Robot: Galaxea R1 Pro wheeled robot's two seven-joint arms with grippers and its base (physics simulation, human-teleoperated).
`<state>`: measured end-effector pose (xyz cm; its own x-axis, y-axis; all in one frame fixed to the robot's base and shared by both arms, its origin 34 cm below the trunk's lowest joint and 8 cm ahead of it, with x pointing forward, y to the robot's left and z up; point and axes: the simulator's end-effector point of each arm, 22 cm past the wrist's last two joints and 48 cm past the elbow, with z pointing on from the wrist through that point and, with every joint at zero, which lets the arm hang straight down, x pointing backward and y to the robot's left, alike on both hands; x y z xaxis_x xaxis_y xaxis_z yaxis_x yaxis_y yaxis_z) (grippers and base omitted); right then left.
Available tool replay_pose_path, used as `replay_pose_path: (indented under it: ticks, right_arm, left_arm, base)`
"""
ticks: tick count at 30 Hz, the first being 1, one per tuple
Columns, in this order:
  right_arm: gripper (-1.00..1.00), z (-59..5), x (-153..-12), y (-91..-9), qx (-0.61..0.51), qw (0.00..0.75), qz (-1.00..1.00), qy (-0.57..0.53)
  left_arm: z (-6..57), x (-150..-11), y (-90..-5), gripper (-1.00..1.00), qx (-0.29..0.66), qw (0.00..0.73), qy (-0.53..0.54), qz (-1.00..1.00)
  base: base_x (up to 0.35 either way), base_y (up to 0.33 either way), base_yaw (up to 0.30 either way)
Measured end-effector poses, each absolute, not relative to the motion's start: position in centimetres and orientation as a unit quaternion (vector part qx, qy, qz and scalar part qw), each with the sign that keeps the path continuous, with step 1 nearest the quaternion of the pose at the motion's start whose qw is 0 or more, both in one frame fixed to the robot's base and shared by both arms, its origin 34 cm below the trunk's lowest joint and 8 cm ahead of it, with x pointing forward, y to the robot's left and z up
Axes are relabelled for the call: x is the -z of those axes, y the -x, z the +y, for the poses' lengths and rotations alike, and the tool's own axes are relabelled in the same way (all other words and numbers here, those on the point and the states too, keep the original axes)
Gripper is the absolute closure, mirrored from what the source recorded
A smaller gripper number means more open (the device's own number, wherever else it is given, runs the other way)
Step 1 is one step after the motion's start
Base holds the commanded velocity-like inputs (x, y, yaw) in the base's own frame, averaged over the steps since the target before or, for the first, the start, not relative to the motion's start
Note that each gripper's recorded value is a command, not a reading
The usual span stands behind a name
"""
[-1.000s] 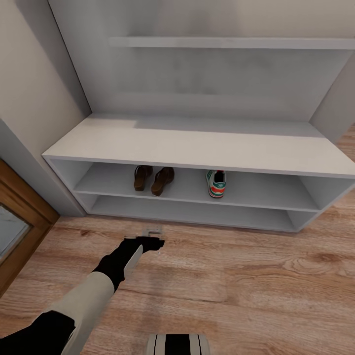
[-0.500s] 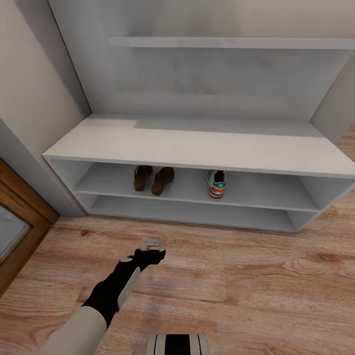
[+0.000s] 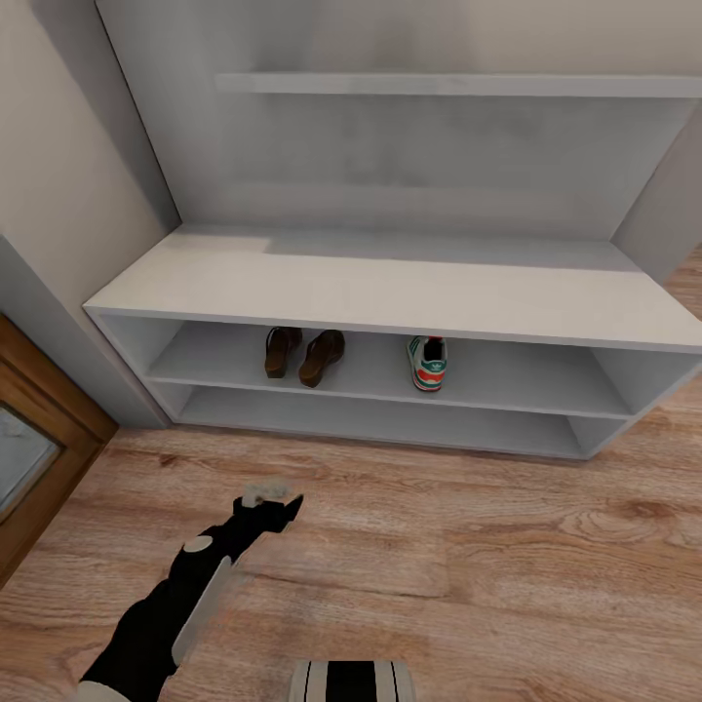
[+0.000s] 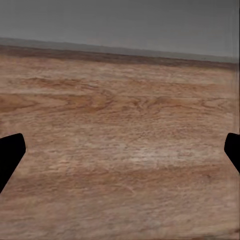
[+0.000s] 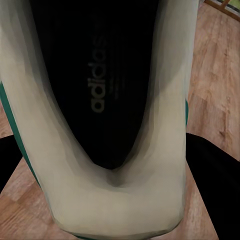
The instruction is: Pick up the two gym shoes and the two sandals from the corridor floor and place them onto the hallstand (shoe rack) in the corridor, making sure they are on the rack and not on the floor. Arrange them so the two gym shoes are next to each other and the two sandals are next to each other.
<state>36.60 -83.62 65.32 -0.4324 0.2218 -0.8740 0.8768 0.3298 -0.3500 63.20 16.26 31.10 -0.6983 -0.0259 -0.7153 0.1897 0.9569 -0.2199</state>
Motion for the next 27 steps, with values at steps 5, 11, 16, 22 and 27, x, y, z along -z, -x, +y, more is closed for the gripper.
replay_pose_path:
  ticks: [5,11,16,22,27]
  right_arm:
    - [1.00,-83.6,-65.3,-36.6,0.437,0.374,0.725,-0.379]
    - [1.00,-83.2,-64.3,-36.3,0.432,0.371,0.727,-0.384]
    - [1.00,-82.6,-62.6,-35.9,0.423,0.364,0.731,-0.392]
    - [1.00,-82.4,-62.2,-35.8,0.422,0.362,0.732,-0.393]
    - [1.00,-82.4,-62.2,-35.7,0.422,0.362,0.732,-0.393]
  left_arm:
    - [20.7,-33.8,-64.6,-1.00,0.197,0.416,-0.013,0.888]
    - [26.1,-40.0,-64.5,-1.00,0.317,0.478,0.017,0.819]
    - [28.5,-43.8,-63.2,-1.00,0.373,0.516,0.015,0.771]
    - [29.2,-44.6,-62.8,-1.00,0.381,0.525,0.016,0.761]
    - [29.2,-44.7,-62.8,-1.00,0.382,0.526,0.017,0.760]
  base:
    - [0.000,0.000,0.000]
    - [0.000,0.000,0.000]
    - [0.000,0.000,0.000]
    - [0.000,0.000,0.000]
    - [0.000,0.000,0.000]
